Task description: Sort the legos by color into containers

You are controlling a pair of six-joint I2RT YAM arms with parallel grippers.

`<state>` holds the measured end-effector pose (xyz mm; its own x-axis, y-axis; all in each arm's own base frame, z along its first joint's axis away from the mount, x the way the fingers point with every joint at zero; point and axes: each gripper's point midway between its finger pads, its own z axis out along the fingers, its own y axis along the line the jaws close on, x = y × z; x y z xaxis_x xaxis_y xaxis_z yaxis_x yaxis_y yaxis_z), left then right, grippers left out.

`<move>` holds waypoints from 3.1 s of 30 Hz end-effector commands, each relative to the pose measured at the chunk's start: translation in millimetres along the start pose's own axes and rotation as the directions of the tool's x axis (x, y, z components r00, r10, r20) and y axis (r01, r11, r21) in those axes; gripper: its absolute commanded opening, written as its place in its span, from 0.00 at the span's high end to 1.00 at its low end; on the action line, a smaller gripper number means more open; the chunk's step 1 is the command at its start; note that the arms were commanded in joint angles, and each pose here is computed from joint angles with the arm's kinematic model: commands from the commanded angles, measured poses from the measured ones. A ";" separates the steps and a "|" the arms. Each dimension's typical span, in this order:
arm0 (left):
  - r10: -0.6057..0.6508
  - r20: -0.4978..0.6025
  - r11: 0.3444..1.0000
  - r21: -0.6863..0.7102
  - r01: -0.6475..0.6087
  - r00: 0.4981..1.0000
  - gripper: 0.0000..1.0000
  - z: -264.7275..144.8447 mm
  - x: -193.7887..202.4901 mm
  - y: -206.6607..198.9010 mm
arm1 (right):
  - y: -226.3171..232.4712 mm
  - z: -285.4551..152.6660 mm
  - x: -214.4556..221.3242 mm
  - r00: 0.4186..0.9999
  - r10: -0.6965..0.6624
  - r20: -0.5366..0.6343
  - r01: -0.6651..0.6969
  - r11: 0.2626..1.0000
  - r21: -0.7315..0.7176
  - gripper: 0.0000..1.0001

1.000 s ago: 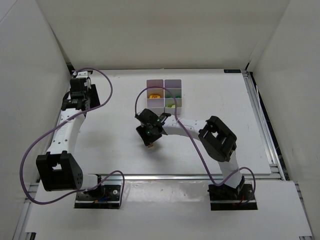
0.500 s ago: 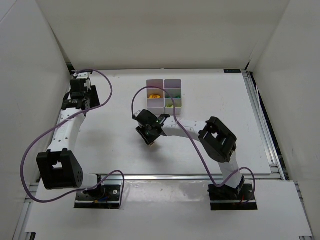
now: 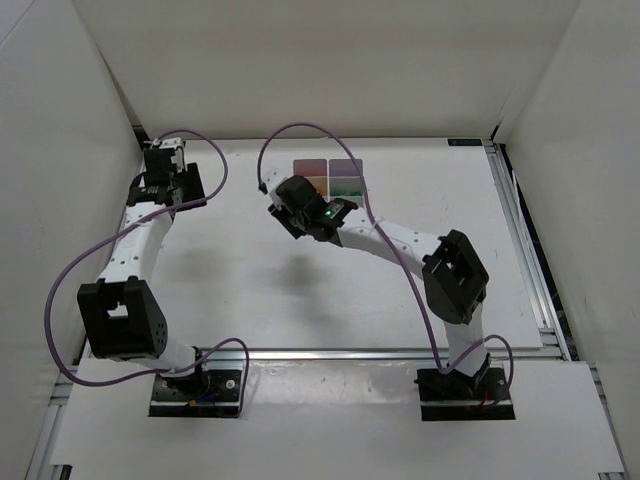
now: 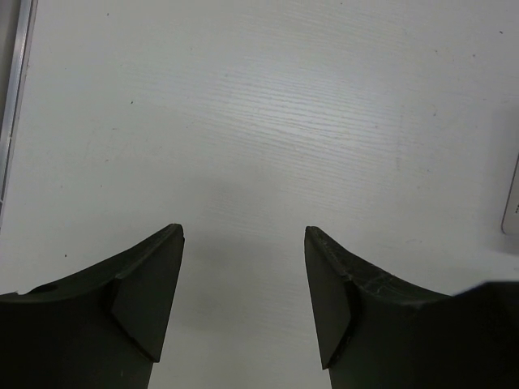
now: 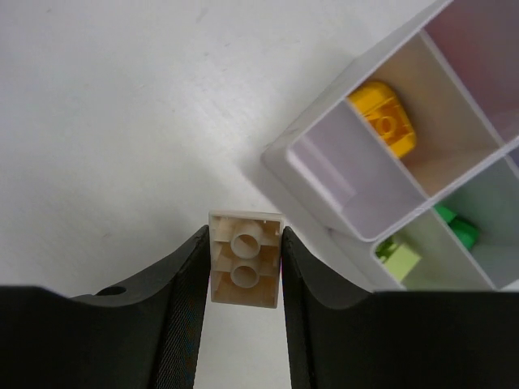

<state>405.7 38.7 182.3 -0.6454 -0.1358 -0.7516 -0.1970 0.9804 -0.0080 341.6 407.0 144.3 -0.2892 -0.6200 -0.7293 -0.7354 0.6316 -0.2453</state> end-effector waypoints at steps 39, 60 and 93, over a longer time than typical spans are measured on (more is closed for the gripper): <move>0.000 0.034 1.000 0.024 -0.001 0.999 0.28 11.0 -23.8 -5.6 | -93.3 63.0 -20.1 0.994 0.093 0.055 -0.100 0.987 0.128 0.74; 0.020 0.040 0.991 0.132 -0.025 0.999 0.14 6.7 -27.5 -24.3 | -113.6 6.4 -55.7 0.982 0.114 0.152 -0.140 0.975 0.172 0.32; 0.176 -0.176 0.974 0.173 -0.145 0.969 0.01 79.3 23.8 -66.0 | -271.3 -97.2 204.6 0.855 0.498 -0.143 -0.513 0.852 -0.103 0.08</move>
<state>456.3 -28.3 95.3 -0.8147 0.0132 -0.5797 0.0392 0.9987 -0.0323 424.1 62.8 126.0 -0.7111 -0.2655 -0.6511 -0.5116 0.8306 0.2201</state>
